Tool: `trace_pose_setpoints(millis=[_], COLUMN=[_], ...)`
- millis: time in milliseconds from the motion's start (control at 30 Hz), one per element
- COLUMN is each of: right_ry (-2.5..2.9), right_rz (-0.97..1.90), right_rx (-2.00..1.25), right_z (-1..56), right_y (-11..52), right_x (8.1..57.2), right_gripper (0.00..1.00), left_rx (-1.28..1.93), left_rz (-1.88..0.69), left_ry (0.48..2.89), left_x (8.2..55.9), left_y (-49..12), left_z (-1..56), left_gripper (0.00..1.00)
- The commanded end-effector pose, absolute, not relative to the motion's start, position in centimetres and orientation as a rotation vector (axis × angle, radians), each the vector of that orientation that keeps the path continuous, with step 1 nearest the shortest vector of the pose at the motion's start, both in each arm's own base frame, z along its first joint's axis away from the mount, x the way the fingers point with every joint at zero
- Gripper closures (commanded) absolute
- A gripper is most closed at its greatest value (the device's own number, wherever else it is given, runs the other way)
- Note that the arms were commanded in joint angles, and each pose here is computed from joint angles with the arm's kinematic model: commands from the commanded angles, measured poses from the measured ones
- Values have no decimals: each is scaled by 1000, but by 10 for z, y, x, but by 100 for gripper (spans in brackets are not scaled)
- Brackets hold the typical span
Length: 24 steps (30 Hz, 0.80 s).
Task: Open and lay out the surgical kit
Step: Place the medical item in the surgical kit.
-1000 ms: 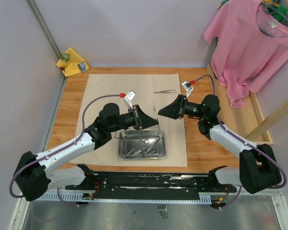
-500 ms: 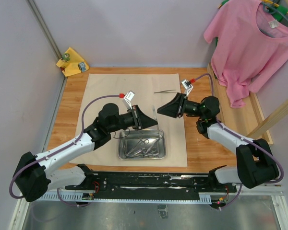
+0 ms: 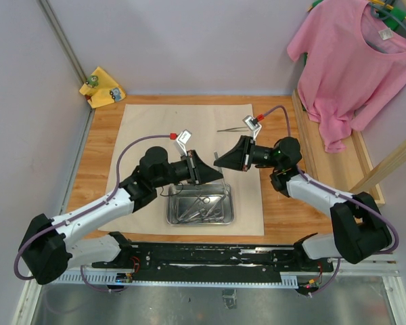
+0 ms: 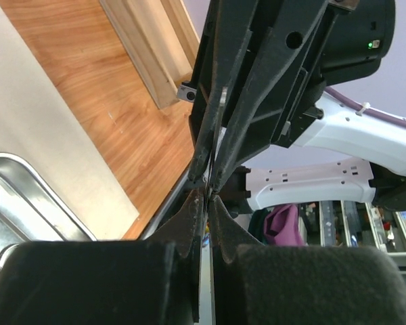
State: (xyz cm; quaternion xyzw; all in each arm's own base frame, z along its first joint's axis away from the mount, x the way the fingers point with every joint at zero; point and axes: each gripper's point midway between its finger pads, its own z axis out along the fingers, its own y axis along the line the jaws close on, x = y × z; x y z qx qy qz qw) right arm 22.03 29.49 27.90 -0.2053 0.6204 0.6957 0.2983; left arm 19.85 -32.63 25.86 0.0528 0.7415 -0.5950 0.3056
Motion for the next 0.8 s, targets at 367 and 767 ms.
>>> trace_pose_setpoints(millis=[367, 767], right_ry=[1942, 2316], right_rz=[1247, 595], right_rx=[-777, -985], right_z=[260, 157], right_y=[283, 240], right_x=[272, 378], right_gripper=[99, 99], left_rx=[90, 83], left_rz=[-1345, -1321], left_ry=[1976, 1994], left_x=[207, 190], left_y=[-269, -248], left_z=[274, 272], left_gripper=[53, 53])
